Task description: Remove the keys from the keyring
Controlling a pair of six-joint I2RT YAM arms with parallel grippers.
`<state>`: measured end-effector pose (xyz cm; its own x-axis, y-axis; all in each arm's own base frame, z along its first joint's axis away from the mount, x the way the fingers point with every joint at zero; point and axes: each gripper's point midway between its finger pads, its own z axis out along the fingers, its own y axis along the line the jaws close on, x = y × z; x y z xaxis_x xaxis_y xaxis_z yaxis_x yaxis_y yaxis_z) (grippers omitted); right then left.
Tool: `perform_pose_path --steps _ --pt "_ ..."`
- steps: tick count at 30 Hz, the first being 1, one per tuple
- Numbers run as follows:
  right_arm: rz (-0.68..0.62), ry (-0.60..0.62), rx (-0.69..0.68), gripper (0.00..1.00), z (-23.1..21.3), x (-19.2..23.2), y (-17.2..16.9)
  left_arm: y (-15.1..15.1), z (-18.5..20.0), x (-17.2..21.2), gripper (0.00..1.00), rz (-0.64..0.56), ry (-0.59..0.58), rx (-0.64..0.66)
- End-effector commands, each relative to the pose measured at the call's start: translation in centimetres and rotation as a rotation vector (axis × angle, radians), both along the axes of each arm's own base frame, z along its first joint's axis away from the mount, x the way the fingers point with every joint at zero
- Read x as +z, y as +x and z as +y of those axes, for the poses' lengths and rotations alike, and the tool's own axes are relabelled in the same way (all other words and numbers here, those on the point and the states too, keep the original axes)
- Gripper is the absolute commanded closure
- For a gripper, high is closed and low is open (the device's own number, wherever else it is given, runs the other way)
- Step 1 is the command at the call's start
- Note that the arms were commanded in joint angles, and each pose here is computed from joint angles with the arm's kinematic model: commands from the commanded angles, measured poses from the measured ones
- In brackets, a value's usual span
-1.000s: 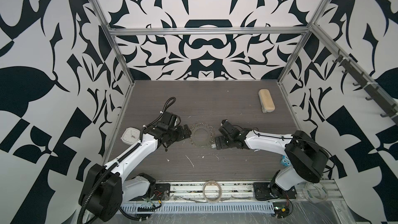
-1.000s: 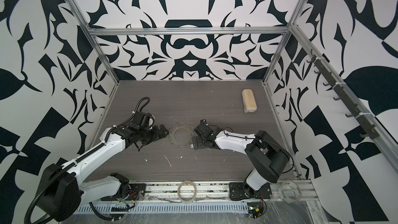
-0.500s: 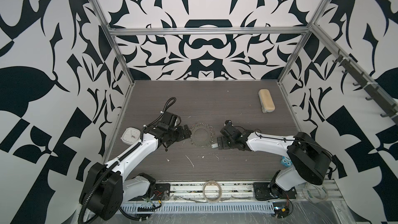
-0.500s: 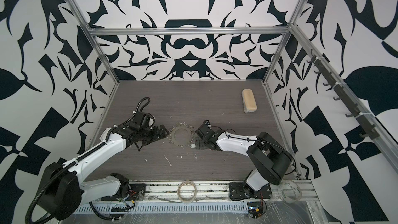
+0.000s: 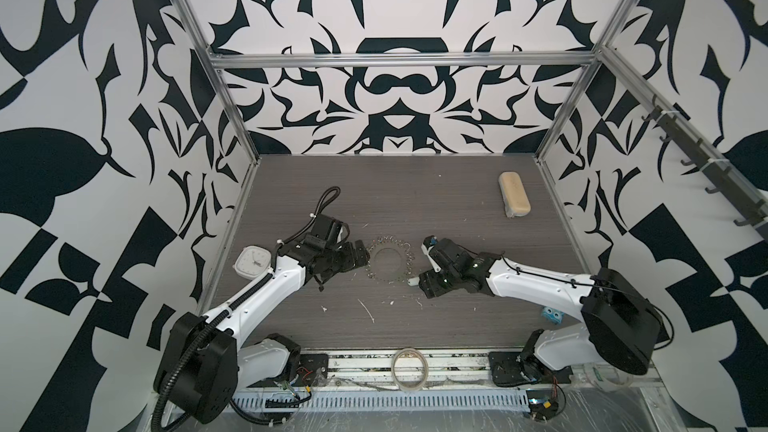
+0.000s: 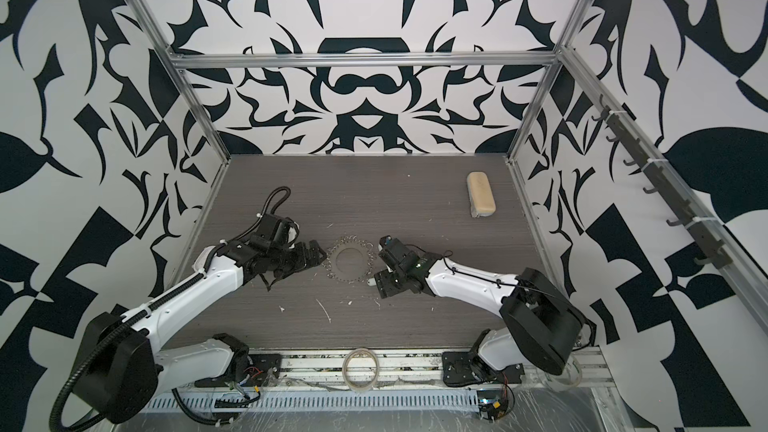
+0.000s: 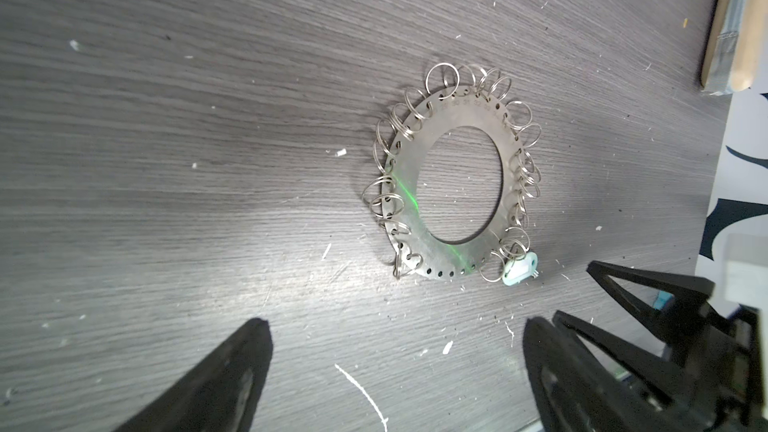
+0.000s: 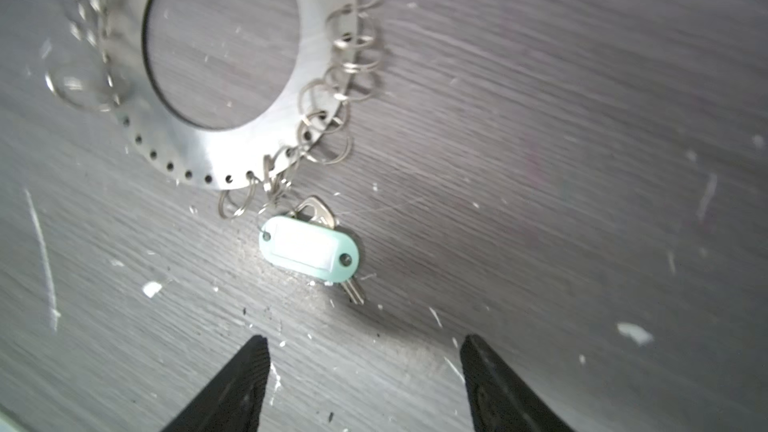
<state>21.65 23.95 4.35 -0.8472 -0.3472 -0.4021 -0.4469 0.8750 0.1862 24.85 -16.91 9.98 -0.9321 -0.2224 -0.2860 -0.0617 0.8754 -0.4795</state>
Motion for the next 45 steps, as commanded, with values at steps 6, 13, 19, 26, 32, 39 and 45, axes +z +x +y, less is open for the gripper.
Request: perform_pose_path --steps 6,13,19,26,32,39,45 --pt "-0.062 0.014 0.184 0.59 4.8 0.7 1.1 0.0 0.2 0.9 0.01 -0.008 0.005 0.002" --pt "-0.086 0.011 0.210 0.65 5.7 0.6 2.0 -0.2 0.7 0.9 0.01 -0.014 0.019 0.006" --pt "-0.069 0.000 0.236 0.65 6.2 -0.5 2.3 -0.3 0.9 0.7 0.01 -0.013 0.026 0.009" --pt "-0.029 -0.052 0.221 0.65 4.7 -2.1 1.7 -0.3 1.0 0.5 0.01 -0.004 0.034 0.010" --pt "0.020 -0.083 0.146 0.65 2.1 -2.6 0.0 -0.4 1.0 0.4 0.00 -0.003 0.036 0.012" --pt "0.027 -0.070 0.132 0.67 1.0 -1.5 -1.1 -0.2 0.9 0.2 0.01 0.000 0.039 0.006" --pt "-0.027 0.056 0.127 0.65 1.5 2.0 -0.1 0.0 0.5 0.4 0.01 -0.003 0.026 -0.013"
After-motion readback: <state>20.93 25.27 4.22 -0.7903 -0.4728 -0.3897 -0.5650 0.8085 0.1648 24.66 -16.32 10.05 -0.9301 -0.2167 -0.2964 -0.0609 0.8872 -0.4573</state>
